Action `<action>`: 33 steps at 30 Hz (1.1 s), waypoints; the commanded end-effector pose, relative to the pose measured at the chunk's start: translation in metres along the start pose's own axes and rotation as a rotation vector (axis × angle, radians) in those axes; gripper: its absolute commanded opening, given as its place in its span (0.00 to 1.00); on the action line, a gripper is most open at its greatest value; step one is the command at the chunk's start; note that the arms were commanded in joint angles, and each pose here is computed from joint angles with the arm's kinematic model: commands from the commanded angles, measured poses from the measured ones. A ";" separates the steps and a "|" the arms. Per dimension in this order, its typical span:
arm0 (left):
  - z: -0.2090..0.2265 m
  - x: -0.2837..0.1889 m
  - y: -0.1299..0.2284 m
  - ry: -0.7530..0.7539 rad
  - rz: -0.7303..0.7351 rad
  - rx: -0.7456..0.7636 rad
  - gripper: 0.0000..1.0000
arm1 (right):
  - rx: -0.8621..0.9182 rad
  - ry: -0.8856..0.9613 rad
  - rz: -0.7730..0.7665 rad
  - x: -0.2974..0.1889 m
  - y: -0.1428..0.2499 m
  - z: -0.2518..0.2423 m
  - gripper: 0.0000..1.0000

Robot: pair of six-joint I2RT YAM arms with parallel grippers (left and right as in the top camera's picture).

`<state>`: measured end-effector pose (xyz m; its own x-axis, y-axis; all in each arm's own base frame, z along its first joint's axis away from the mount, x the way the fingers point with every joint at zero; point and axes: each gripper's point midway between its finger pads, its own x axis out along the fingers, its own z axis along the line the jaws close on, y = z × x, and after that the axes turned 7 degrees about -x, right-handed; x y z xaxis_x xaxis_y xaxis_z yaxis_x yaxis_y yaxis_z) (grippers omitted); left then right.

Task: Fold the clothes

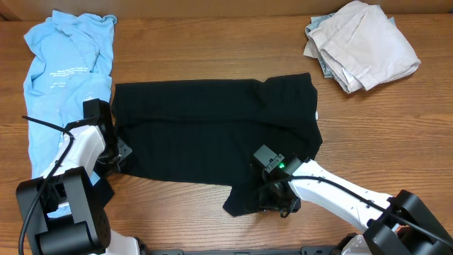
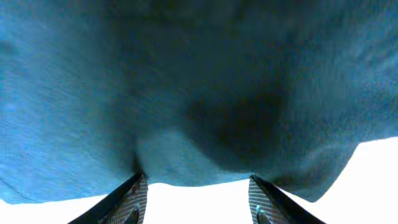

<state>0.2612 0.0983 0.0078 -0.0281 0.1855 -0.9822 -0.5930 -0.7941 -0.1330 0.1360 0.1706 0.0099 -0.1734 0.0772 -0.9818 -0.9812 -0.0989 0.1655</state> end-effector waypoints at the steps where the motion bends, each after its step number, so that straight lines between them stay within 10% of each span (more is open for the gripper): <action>1: 0.003 0.005 0.003 -0.013 0.011 0.016 0.04 | -0.004 0.004 -0.039 -0.005 -0.011 0.002 0.49; 7: 0.004 0.005 0.003 -0.016 0.014 0.065 0.04 | -0.007 0.008 -0.035 -0.004 -0.011 0.002 0.27; 12: 0.004 0.005 0.003 -0.017 0.012 0.069 0.04 | -0.008 0.017 -0.022 0.000 -0.011 0.001 0.49; 20: 0.003 0.005 0.002 -0.013 0.006 0.075 0.04 | -0.005 0.029 -0.001 0.007 -0.010 0.000 0.51; 25: 0.003 0.003 0.002 -0.013 0.013 0.114 0.04 | -0.015 0.050 0.032 0.011 -0.005 -0.005 0.04; 33: 0.008 -0.048 -0.009 -0.061 0.069 0.163 0.04 | 0.066 0.103 0.108 -0.025 0.015 -0.026 0.04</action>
<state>0.2366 0.0922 0.0294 -0.1721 0.1499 -0.9736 -0.6833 -0.7301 0.0084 0.1171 0.1407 0.0122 -0.3073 -0.0584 -0.9498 -0.9492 -0.0514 0.3103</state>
